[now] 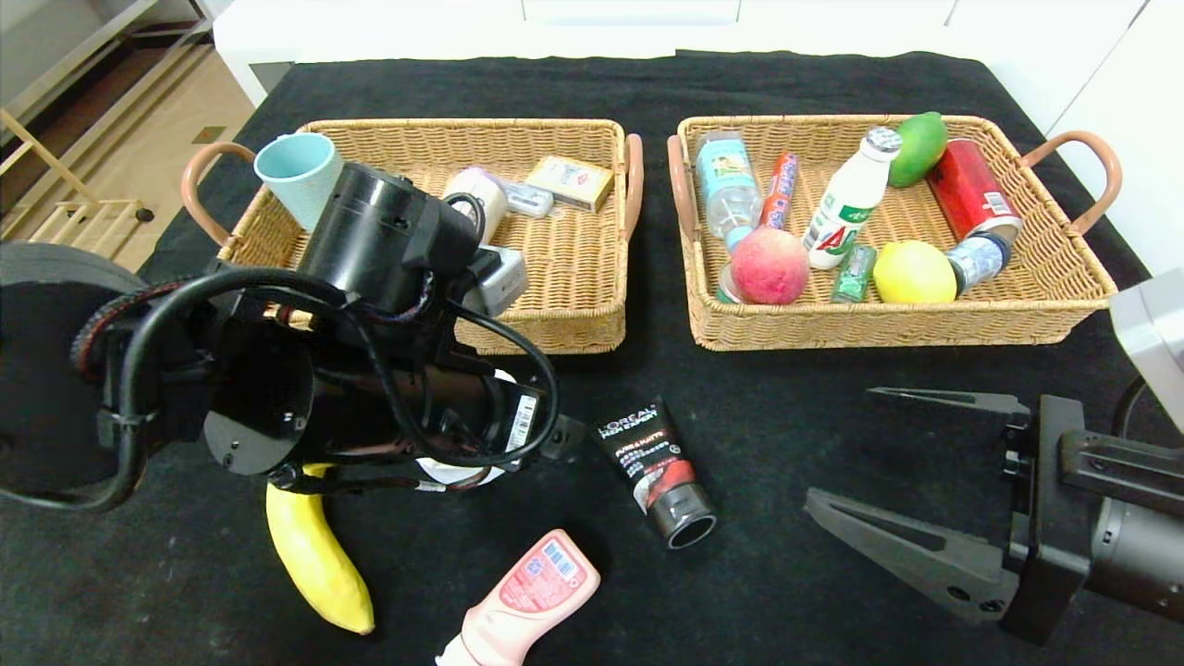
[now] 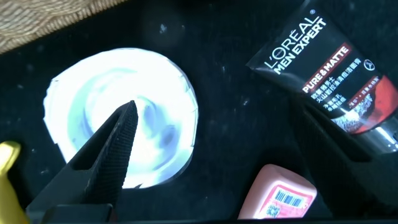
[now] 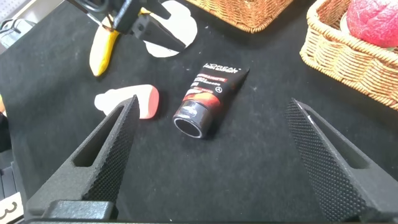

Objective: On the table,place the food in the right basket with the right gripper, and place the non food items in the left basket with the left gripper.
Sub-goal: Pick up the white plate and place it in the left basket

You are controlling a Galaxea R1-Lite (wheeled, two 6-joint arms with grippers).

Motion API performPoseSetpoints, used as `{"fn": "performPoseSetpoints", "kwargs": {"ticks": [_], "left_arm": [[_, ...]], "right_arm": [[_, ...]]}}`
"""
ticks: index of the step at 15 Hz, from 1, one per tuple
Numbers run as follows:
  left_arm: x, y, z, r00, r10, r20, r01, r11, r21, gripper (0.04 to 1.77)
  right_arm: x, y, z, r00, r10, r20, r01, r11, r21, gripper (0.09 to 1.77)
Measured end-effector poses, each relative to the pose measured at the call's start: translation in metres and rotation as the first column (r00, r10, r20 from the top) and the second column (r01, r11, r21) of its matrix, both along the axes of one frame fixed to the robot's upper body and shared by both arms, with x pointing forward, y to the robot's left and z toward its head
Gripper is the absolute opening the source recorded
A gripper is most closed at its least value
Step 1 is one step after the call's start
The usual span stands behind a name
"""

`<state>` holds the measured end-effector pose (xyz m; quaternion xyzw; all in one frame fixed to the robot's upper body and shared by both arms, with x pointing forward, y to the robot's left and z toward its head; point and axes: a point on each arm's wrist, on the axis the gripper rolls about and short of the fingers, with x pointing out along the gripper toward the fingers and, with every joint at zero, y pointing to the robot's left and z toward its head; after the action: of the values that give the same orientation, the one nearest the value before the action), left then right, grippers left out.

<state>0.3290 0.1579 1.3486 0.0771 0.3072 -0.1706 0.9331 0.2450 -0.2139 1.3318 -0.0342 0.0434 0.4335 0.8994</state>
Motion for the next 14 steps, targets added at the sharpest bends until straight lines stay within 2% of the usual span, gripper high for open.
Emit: {"fn": "performPoseSetpoints", "kwargs": {"ticks": [6, 14], "left_arm": [[0.009, -0.006, -0.012, 0.999, 0.036, -0.016, -0.035, 0.999, 0.023, 1.72], [0.013, -0.009, -0.015, 0.999, 0.039, -0.021, -0.039, 0.999, 0.031, 1.72]], "right_arm": [[0.001, 0.001, -0.001, 1.0, -0.002, -0.005, 0.002, 1.0, -0.004, 1.71], [0.002, 0.002, -0.004, 1.0, -0.002, -0.013, 0.002, 1.0, -0.01, 1.71]]}}
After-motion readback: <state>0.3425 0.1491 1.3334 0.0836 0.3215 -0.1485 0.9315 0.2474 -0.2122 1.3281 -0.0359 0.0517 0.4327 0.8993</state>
